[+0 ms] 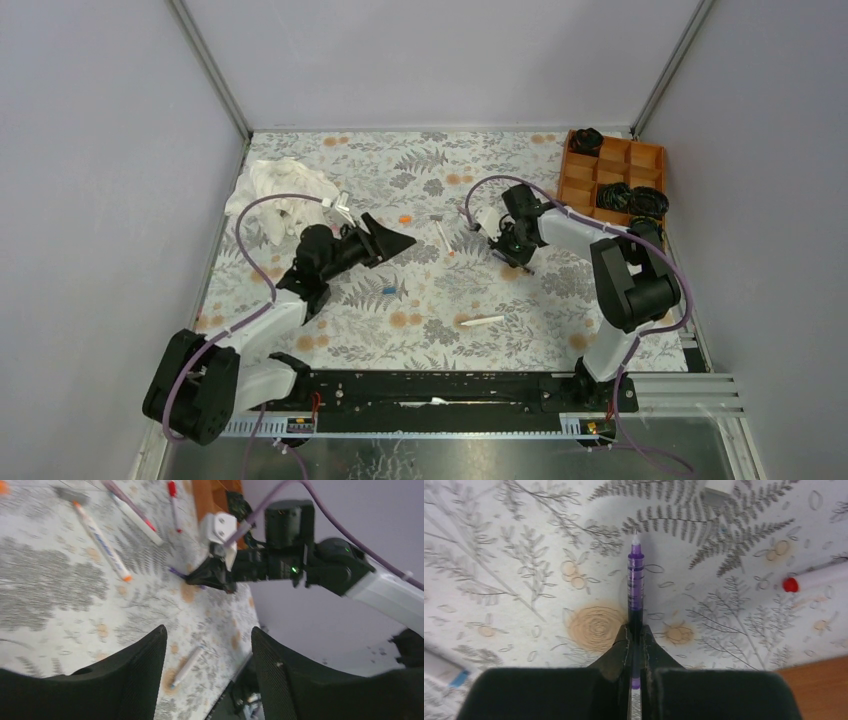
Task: Insert the pens into the pen caps
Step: Pick up the pen from the center of the board.
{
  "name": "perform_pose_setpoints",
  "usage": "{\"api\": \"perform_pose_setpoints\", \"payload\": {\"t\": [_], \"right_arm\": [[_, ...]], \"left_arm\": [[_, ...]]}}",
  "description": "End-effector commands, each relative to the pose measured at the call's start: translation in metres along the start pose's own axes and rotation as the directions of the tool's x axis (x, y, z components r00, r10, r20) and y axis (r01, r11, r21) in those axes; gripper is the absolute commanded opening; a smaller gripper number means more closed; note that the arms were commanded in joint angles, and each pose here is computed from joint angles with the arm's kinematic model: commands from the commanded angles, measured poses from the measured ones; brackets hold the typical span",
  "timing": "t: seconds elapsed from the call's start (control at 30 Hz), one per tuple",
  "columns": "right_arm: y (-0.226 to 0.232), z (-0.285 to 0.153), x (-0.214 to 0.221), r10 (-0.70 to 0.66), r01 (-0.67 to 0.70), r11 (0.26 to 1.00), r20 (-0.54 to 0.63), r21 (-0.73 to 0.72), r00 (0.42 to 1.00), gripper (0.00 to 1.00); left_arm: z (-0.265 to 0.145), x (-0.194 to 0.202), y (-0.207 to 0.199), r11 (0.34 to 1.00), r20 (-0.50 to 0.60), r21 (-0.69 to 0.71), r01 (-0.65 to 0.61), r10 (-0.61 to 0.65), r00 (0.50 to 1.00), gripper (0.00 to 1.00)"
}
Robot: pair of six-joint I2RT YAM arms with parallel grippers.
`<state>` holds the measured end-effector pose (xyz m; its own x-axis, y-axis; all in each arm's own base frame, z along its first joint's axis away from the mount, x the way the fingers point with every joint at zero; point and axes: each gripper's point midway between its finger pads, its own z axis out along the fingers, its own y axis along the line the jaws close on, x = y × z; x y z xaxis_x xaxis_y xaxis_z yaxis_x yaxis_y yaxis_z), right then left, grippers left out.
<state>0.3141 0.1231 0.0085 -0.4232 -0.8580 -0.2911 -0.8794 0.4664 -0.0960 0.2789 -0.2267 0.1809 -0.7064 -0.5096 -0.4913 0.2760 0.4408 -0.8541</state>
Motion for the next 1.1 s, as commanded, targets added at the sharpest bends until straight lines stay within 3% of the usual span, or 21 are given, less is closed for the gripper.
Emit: {"api": "perform_pose_setpoints", "payload": {"t": [0.0, 0.13, 0.3, 0.57, 0.8, 1.07], "right_arm": [[0.032, -0.017, -0.019, 0.132, -0.104, 0.974, 0.131, -0.201, 0.983, 0.00], [0.035, -0.051, -0.045, 0.265, -0.160, 0.929, 0.295, -0.334, 0.918, 0.00], [0.057, -0.095, -0.079, 0.367, -0.097, 0.849, 0.447, -0.520, 0.816, 0.00], [0.081, -0.155, -0.113, 0.510, 0.040, 0.699, 0.536, -0.714, 0.673, 0.00], [0.090, -0.175, -0.119, 0.548, 0.110, 0.634, 0.545, -0.766, 0.634, 0.00], [0.094, -0.173, -0.117, 0.560, 0.115, 0.610, 0.530, -0.784, 0.637, 0.00]], "left_arm": [[0.004, 0.013, -0.053, 0.967, 0.012, 0.253, 0.000, -0.003, 1.000, 0.71], [0.014, 0.026, -0.071, 0.936, 0.025, 0.351, 0.020, -0.031, 0.999, 0.77], [0.041, 0.035, -0.076, 0.925, 0.023, 0.379, 0.016, -0.027, 0.999, 0.78], [0.070, 0.044, -0.081, 0.924, 0.076, 0.376, -0.070, 0.045, 0.996, 0.79], [0.082, 0.045, -0.078, 0.936, 0.117, 0.335, -0.107, 0.072, 0.991, 0.76], [0.094, 0.044, -0.091, 0.922, 0.098, 0.377, -0.087, 0.054, 0.994, 0.52]]}}
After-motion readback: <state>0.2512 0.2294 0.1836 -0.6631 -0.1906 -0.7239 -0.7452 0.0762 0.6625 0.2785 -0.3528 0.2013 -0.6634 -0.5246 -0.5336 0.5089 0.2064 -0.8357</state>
